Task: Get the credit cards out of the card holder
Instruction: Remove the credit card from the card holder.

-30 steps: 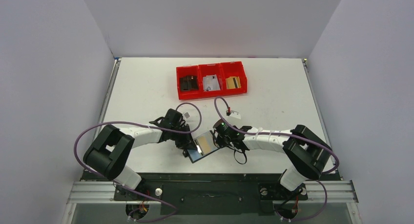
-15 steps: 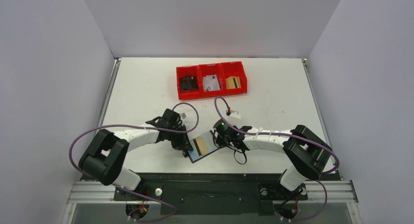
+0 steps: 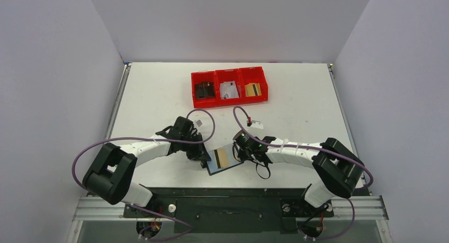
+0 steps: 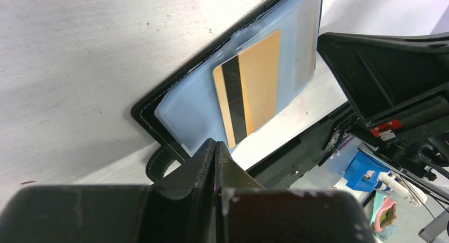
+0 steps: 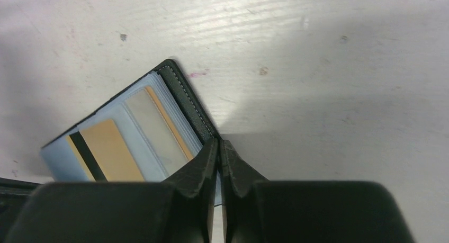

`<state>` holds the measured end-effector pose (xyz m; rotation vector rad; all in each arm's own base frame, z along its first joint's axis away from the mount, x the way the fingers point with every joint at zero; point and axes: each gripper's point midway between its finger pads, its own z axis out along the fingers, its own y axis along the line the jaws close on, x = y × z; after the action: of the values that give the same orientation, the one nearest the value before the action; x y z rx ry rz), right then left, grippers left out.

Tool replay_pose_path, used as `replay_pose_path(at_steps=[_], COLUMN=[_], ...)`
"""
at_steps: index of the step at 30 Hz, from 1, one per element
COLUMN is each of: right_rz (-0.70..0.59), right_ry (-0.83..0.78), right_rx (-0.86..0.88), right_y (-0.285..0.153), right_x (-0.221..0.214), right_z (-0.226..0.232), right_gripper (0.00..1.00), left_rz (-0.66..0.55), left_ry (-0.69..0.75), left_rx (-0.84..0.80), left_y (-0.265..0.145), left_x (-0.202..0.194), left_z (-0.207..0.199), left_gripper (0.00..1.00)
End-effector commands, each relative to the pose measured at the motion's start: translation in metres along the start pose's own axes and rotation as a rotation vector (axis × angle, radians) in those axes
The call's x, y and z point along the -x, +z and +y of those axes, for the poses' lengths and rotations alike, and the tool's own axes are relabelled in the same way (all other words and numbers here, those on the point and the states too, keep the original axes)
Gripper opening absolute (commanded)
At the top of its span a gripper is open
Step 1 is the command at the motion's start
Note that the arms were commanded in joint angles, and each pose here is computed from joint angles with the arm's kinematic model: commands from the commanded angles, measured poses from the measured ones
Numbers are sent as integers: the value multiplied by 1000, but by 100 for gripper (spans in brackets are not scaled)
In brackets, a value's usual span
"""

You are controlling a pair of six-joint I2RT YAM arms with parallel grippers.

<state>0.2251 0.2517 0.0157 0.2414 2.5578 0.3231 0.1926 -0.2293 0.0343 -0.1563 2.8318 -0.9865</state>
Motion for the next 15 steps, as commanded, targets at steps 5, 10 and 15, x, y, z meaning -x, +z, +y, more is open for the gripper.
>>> replay_pose_path(at_steps=[5,10,15], right_rz=[-94,-97,-58], right_ry=[-135,-208,-275], right_rx=[1,48,57], right_y=[-45,-52,-43], right_x=[27,25,12], right_z=[10,31,47], right_gripper=[35,36,32], left_rz=[-29,-26,-21], left_ry=[28,27,23], left_rx=[-83,-100,-104], left_y=[1,4,9], left_x=[10,10,11], left_z=[-16,-18,-16], left_gripper=[3,5,8])
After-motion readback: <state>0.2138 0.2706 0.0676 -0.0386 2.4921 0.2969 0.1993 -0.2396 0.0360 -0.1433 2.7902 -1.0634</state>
